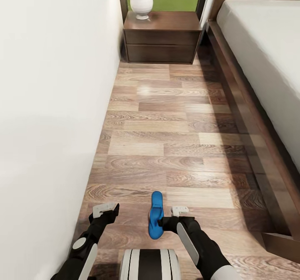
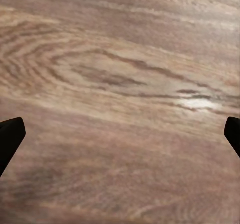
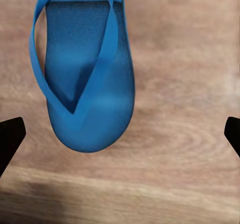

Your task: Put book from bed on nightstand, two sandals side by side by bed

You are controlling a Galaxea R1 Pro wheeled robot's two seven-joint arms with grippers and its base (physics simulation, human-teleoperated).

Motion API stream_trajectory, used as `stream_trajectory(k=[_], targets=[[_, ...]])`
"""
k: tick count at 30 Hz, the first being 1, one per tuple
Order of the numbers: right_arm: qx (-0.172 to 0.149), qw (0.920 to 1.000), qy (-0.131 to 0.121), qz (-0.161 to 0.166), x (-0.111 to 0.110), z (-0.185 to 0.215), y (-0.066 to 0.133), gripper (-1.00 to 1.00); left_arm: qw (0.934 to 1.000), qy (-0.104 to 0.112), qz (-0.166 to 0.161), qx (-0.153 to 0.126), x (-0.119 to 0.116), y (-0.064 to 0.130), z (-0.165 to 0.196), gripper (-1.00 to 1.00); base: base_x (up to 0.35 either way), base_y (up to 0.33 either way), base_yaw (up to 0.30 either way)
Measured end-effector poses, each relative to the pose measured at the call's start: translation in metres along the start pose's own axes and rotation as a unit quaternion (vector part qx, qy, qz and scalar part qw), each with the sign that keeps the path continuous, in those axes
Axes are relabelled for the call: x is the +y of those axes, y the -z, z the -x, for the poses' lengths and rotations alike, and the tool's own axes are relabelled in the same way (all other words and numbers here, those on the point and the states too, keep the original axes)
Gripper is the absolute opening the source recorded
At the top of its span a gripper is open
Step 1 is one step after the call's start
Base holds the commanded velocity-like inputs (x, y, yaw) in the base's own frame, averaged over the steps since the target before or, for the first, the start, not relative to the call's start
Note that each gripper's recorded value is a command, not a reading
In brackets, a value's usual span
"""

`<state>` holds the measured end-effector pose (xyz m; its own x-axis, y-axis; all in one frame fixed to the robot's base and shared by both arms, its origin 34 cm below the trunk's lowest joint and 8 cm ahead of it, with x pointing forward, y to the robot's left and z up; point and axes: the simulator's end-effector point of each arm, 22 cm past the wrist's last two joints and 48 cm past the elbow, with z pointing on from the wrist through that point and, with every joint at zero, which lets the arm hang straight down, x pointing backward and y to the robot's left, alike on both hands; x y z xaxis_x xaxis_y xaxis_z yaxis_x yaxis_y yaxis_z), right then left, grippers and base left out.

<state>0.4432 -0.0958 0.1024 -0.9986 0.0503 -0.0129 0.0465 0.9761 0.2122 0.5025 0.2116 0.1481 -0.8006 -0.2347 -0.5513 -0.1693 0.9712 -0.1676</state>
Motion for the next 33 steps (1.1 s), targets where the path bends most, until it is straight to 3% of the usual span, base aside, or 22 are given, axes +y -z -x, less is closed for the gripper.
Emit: stream_trajectory(k=[33], targets=[[-0.001, 1.0, 0.0, 0.001, 0.0007, 0.001, 0.0005, 1.0, 1.0, 0.0, 0.0, -0.001, 0.0002, 0.0001, 0.0004, 1.0, 0.038, 0.022, 0.0]])
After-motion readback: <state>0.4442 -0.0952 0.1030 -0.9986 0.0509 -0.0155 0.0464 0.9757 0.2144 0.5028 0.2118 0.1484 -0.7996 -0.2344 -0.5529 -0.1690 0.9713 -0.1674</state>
